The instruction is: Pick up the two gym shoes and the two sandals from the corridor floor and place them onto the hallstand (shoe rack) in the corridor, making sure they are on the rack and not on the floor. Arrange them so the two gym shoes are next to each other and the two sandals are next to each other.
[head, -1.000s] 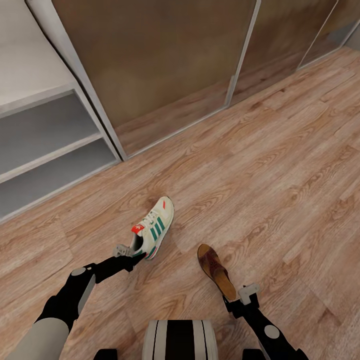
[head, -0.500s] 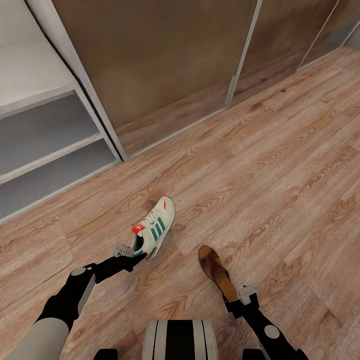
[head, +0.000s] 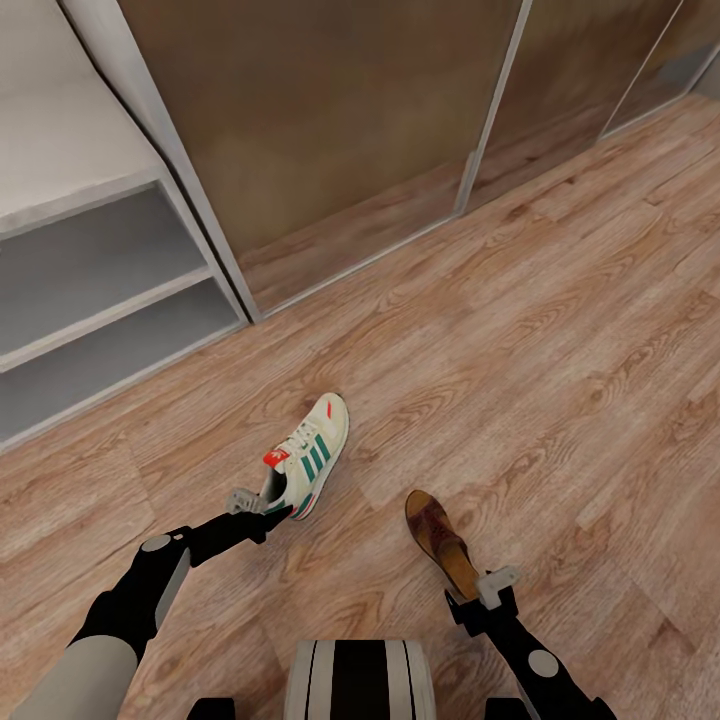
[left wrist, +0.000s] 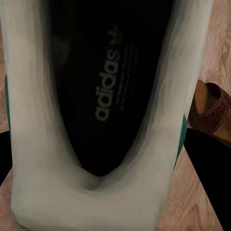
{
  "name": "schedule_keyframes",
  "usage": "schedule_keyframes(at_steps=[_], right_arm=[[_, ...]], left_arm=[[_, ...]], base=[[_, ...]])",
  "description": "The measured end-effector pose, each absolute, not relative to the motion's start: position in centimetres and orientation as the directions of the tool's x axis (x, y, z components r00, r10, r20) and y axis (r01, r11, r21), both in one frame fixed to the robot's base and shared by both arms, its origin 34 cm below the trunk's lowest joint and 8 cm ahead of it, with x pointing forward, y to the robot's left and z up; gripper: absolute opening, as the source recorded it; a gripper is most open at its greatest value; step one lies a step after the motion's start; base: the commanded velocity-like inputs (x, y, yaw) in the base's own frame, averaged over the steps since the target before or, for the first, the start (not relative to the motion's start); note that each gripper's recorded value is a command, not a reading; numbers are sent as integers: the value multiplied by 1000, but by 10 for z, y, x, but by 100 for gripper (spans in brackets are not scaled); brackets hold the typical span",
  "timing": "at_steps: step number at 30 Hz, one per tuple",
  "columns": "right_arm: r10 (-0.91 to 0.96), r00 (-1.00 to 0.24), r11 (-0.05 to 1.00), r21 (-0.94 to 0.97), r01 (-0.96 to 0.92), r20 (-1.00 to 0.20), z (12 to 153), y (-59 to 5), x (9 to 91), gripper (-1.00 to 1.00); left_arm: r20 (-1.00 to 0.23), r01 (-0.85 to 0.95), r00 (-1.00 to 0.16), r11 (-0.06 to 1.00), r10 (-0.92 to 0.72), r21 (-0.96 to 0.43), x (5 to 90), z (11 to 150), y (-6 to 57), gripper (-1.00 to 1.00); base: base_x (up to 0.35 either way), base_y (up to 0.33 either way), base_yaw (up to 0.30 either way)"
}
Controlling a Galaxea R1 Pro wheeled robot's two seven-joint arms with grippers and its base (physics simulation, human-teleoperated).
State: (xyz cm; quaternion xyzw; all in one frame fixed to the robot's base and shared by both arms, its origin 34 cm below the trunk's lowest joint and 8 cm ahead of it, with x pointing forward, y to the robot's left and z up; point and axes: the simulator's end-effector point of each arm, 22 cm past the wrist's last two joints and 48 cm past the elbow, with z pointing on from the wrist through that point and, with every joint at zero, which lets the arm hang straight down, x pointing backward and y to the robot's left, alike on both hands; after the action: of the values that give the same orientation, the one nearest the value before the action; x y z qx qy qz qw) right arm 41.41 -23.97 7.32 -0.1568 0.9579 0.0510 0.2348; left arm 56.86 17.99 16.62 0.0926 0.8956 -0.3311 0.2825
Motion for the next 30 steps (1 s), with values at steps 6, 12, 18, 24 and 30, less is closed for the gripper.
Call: schedule_keyframes(at_steps=[6, 12, 18, 24, 30], right_arm=[[-277, -850, 946, 31, -324, -449, 66, -240, 405, 100], [-276, -850, 946, 29, -323, -449, 66, -240, 405, 100], [-276, -850, 946, 29, -322, -448, 66, -240, 405, 100], [-276, -851, 946, 29, -322, -447, 66, -241, 405, 100], [-276, -851, 947, 27, -321, -447, 66, -241, 405, 100]], left_arm=[[-551, 370, -834, 718, -23, -590, 557, 165, 170, -100], [-552, 375, -834, 711, -21, -595, 556, 166, 169, -100], [-552, 376, -834, 709, -22, -596, 556, 167, 169, -100], [-553, 376, -833, 710, -24, -596, 556, 167, 169, -100], [-552, 375, -833, 710, -24, -596, 556, 167, 169, -100]], base=[[0, 0, 0], [0, 0, 0], [0, 0, 0], [55, 0, 0], [10, 0, 0]])
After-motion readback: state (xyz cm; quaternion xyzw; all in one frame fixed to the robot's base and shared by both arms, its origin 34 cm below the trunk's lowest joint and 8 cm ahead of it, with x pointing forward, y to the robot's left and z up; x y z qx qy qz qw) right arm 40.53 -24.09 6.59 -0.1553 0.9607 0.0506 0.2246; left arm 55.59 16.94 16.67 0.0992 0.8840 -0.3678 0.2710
